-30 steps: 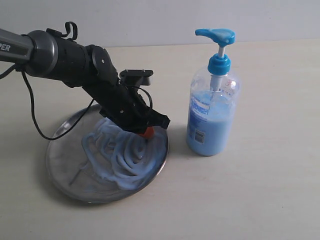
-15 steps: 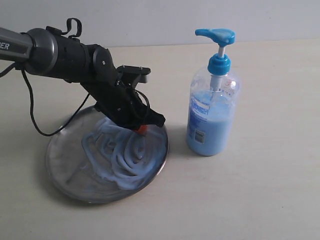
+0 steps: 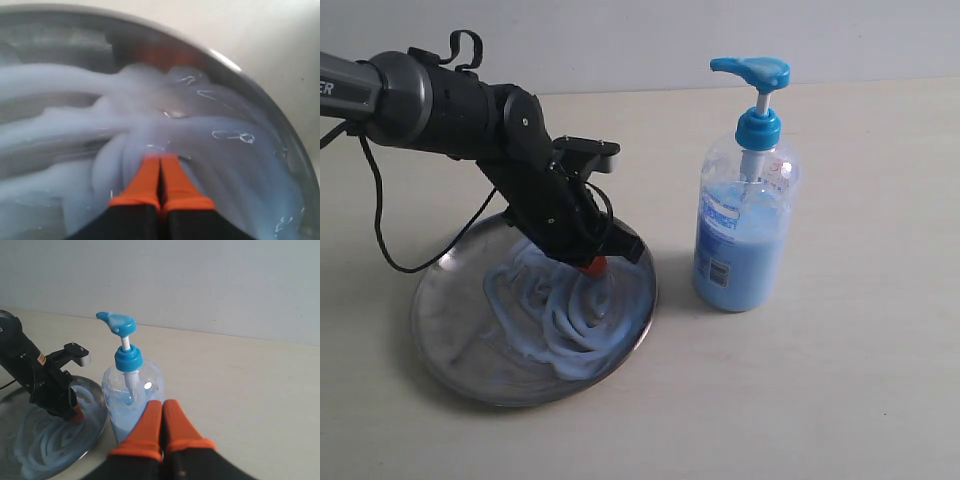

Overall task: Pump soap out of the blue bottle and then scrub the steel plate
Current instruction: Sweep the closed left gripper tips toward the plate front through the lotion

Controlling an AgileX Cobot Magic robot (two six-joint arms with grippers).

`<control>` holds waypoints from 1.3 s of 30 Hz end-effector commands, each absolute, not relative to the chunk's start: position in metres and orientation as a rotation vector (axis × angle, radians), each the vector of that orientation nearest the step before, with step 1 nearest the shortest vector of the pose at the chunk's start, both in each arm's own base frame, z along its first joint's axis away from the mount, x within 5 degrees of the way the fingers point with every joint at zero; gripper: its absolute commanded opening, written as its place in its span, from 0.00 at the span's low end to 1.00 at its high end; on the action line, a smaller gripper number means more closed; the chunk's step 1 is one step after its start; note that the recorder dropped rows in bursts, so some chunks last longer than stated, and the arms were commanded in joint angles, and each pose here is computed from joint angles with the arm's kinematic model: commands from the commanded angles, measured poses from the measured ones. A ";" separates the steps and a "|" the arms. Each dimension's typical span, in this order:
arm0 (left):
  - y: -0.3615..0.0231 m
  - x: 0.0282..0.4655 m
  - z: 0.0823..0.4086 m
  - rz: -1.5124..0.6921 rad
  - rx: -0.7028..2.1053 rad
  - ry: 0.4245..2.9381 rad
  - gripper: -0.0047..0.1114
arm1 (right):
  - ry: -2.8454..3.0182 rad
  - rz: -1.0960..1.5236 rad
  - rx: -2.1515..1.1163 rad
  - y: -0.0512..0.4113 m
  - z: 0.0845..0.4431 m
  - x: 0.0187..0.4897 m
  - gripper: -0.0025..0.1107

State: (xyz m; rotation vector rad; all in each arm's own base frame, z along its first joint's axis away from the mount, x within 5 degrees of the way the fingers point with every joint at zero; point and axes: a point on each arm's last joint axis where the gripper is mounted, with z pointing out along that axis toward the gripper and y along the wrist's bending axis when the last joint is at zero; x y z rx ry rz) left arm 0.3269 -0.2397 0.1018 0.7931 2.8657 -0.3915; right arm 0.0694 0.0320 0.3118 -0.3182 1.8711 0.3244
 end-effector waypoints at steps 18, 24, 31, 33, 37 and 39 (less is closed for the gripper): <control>-0.233 0.305 0.082 -0.408 0.972 3.042 0.04 | 1.859 0.312 -0.318 0.031 0.310 0.070 0.02; -0.240 0.303 0.084 -0.542 0.958 3.024 0.04 | 1.859 0.314 -0.317 0.031 0.311 0.070 0.02; -0.246 0.306 0.086 -0.630 0.910 2.981 0.04 | 1.859 0.314 -0.317 0.031 0.311 0.070 0.02; -0.247 0.307 0.086 -0.631 0.893 2.969 0.04 | 1.859 0.314 -0.317 0.031 0.311 0.070 0.02; -0.248 0.310 0.086 -0.637 0.849 2.943 0.04 | 1.859 0.314 -0.317 0.031 0.311 0.070 0.02; -0.249 0.312 0.086 -0.638 0.823 2.926 0.04 | 1.859 0.314 -0.317 0.031 0.311 0.070 0.02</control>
